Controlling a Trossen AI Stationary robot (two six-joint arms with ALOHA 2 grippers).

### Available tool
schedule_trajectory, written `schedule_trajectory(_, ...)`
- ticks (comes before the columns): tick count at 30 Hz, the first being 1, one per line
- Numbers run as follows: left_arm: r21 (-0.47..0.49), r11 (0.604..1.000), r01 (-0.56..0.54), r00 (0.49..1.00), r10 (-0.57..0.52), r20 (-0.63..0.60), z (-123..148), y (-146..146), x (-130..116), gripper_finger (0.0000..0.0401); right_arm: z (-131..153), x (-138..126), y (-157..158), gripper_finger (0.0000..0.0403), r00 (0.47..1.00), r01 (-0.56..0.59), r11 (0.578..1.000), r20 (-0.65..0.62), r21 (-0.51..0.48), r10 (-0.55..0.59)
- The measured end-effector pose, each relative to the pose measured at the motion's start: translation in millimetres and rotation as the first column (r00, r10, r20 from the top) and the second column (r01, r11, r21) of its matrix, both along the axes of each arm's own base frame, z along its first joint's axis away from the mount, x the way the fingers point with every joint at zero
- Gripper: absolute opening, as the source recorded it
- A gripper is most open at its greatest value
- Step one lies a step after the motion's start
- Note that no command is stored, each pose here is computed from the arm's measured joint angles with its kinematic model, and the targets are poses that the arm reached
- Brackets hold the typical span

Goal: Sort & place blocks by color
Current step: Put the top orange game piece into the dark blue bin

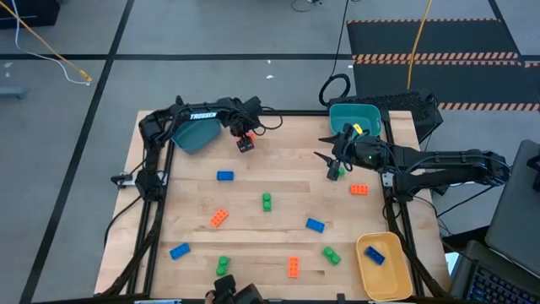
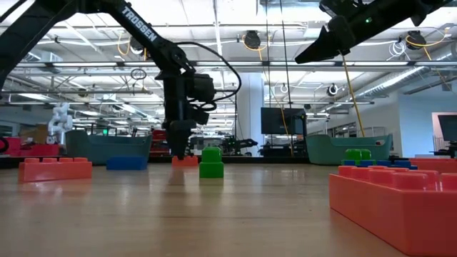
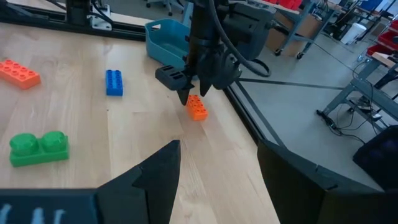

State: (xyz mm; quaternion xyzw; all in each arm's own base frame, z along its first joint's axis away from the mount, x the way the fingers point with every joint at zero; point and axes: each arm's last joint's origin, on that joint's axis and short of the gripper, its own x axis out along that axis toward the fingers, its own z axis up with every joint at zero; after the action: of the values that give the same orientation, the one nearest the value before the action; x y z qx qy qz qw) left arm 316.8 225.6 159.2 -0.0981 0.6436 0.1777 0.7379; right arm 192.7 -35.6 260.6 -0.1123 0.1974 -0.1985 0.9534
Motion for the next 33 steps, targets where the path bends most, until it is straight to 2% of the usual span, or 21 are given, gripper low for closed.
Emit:
schedule_trajectory(4,-0.032,0.999,-0.006,1.0,0.005,-0.023,-13.7,1.5,1.5,0.0287,0.0,0.0,0.0,0.021,1.0,0.0,1.0,0.0,0.0,0.0)
schedule_trajectory(12,-0.032,0.999,-0.007,1.0,0.006,-0.027,-15.5,2.6,1.5,0.0279,0.1,0.0,0.0,0.021,1.0,-0.004,1.0,-0.005,-0.009,0.004)
schedule_trajectory(16,-0.029,1.0,0.003,1.0,-0.004,-0.029,-15.5,0.4,2.9,0.0231,0.1,0.0,0.0,0.021,1.0,-0.005,1.0,-0.007,-0.013,0.005)
schedule_trajectory(21,-0.028,1.0,0.007,0.999,-0.008,-0.039,-14.5,-3.3,5.2,0.0134,0.1,0.0,0.0,0.021,1.0,-0.007,1.0,-0.008,-0.015,0.006)
schedule_trajectory(26,-0.025,1.0,-0.017,0.997,0.015,-0.073,-3.0,-0.1,6.2,0.0136,-0.1,-0.1,0.0,0.021,1.0,-0.007,1.0,-0.01,-0.015,0.006)
schedule_trajectory(30,0.034,0.999,-0.028,0.996,0.031,-0.081,23.8,6.8,9.9,0.0136,-1.8,-0.7,0.1,0.021,1.0,-0.007,1.0,-0.029,-0.012,0.007)
schedule_trajectory(33,0.046,0.998,-0.041,0.989,0.047,-0.141,41.8,11.1,6.2,0.0136,-3.0,-1.2,0.2,0.021,0.999,-0.007,1.0,-0.042,-0.011,0.006)
